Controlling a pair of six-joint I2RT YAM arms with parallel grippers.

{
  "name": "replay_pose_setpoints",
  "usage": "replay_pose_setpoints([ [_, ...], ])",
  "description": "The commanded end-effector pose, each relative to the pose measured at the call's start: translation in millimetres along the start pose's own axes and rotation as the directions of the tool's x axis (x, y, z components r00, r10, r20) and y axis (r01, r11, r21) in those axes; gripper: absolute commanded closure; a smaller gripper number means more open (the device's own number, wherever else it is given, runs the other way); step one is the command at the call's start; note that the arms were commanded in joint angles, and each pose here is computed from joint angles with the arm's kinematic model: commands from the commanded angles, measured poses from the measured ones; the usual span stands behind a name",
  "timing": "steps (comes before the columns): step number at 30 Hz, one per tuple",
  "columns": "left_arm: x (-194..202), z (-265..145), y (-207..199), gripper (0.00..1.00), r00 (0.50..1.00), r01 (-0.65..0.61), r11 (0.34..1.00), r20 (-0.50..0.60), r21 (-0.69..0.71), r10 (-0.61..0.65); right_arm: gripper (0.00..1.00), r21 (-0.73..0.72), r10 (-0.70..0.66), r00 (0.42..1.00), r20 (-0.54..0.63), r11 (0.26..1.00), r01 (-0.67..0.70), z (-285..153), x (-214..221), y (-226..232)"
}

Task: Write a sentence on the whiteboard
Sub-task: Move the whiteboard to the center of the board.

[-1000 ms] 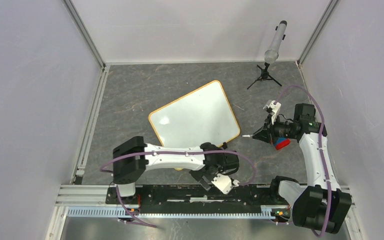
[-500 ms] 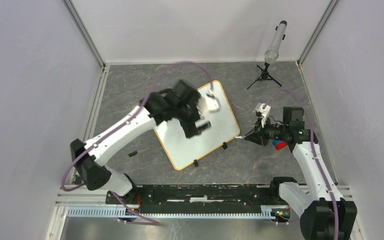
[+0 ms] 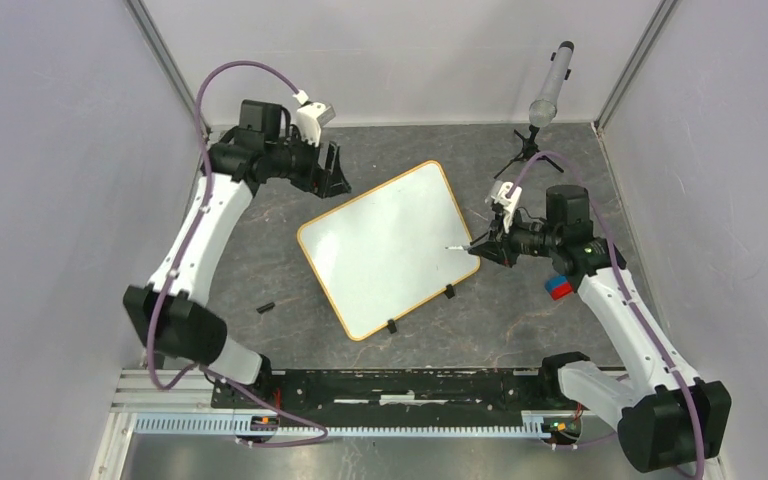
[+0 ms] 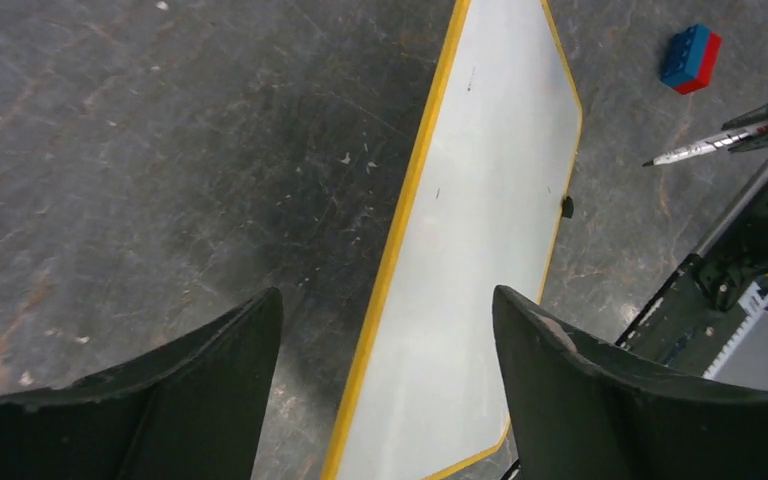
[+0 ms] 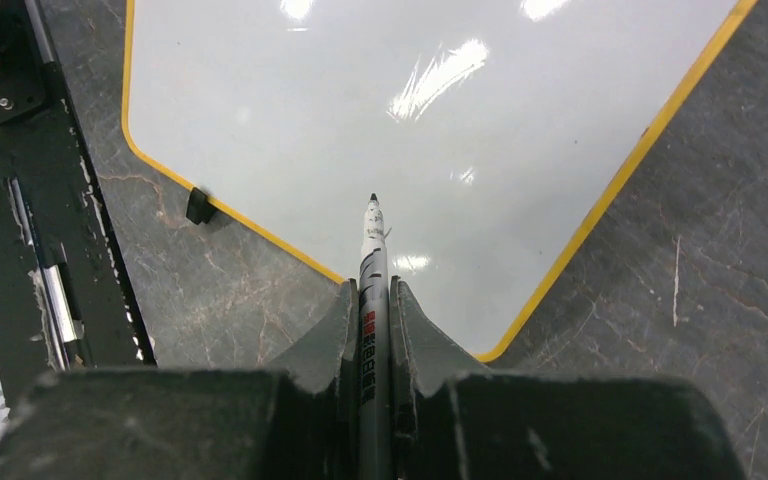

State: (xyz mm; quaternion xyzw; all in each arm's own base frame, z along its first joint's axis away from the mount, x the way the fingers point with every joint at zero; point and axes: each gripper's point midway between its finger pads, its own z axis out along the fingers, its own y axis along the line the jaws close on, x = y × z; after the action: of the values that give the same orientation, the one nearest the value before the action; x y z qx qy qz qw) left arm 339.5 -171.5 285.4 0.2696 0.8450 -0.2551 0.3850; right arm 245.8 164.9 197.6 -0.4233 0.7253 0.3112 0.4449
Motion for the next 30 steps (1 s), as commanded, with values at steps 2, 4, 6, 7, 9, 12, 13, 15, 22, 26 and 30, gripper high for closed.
replay_pose_setpoints([
  [2, -14.2, 36.1, -5.5, 0.26, 0.995, 0.101, 0.976, -0.006, 0.192, -0.102, 1.00, 0.001, -0.043, 0.997, 0.057, 0.999, 0.043, 0.8, -29.4, 1.5],
  [4, -19.4, 49.3, -3.2, 0.30, 0.992, 0.124, 0.967, 0.001, 0.224, -0.127, 1.00, -0.002, -0.040, 0.998, 0.053, 0.999, 0.041, 0.5, -27.6, 3.1],
  [6, -25.1, 59.2, -4.6, 0.33, 0.988, 0.146, 0.952, 0.006, 0.269, -0.154, 1.00, -0.009, -0.040, 0.998, 0.049, 0.999, 0.040, -0.2, -25.8, 6.1],
  [7, -27.5, 64.1, -6.6, 0.36, 0.985, 0.166, 0.940, 0.003, 0.299, -0.174, 1.00, -0.012, -0.041, 0.998, 0.046, 0.999, 0.042, -0.6, -24.6, 7.1],
  [9, -29.9, 71.7, -11.9, 0.42, 0.980, 0.186, 0.913, -0.008, 0.364, -0.197, 1.00, -0.015, -0.049, 0.998, 0.042, 0.999, 0.050, -1.6, -24.0, 8.6],
  [12, -28.0, 80.1, -16.6, 0.50, 0.973, 0.220, 0.881, -0.026, 0.418, -0.230, 1.00, -0.018, -0.049, 0.998, 0.032, 0.999, 0.050, -2.9, -23.2, 9.5],
  [13, -27.7, 82.6, -16.3, 0.53, 0.971, 0.224, 0.877, -0.025, 0.426, -0.237, 1.00, -0.017, -0.049, 0.998, 0.031, 0.999, 0.050, -3.3, -23.8, 9.5],
  [15, -24.3, 87.6, -17.2, 0.58, 0.964, 0.251, 0.863, -0.038, 0.439, -0.262, 1.00, -0.019, -0.050, 0.998, 0.031, 0.999, 0.050, -3.6, -24.4, 10.0],
  [22, -11.1, 102.5, -30.1, 0.60, 0.959, 0.279, 0.840, -0.090, 0.465, -0.269, 1.00, -0.023, -0.042, 0.999, 0.026, 0.999, 0.043, -3.1, -25.4, 9.4],
  [26, -3.2, 110.9, -31.3, 0.57, 0.957, 0.287, 0.847, -0.110, 0.448, -0.267, 1.00, -0.026, -0.039, 0.999, 0.024, 0.999, 0.039, -3.3, -25.4, 9.8],
  [30, 3.1, 117.0, -34.4, 0.55, 0.958, 0.288, 0.850, -0.124, 0.441, -0.260, 1.00, -0.028, -0.036, 0.999, 0.017, 0.999, 0.037, -3.6, -23.2, 11.0],
])
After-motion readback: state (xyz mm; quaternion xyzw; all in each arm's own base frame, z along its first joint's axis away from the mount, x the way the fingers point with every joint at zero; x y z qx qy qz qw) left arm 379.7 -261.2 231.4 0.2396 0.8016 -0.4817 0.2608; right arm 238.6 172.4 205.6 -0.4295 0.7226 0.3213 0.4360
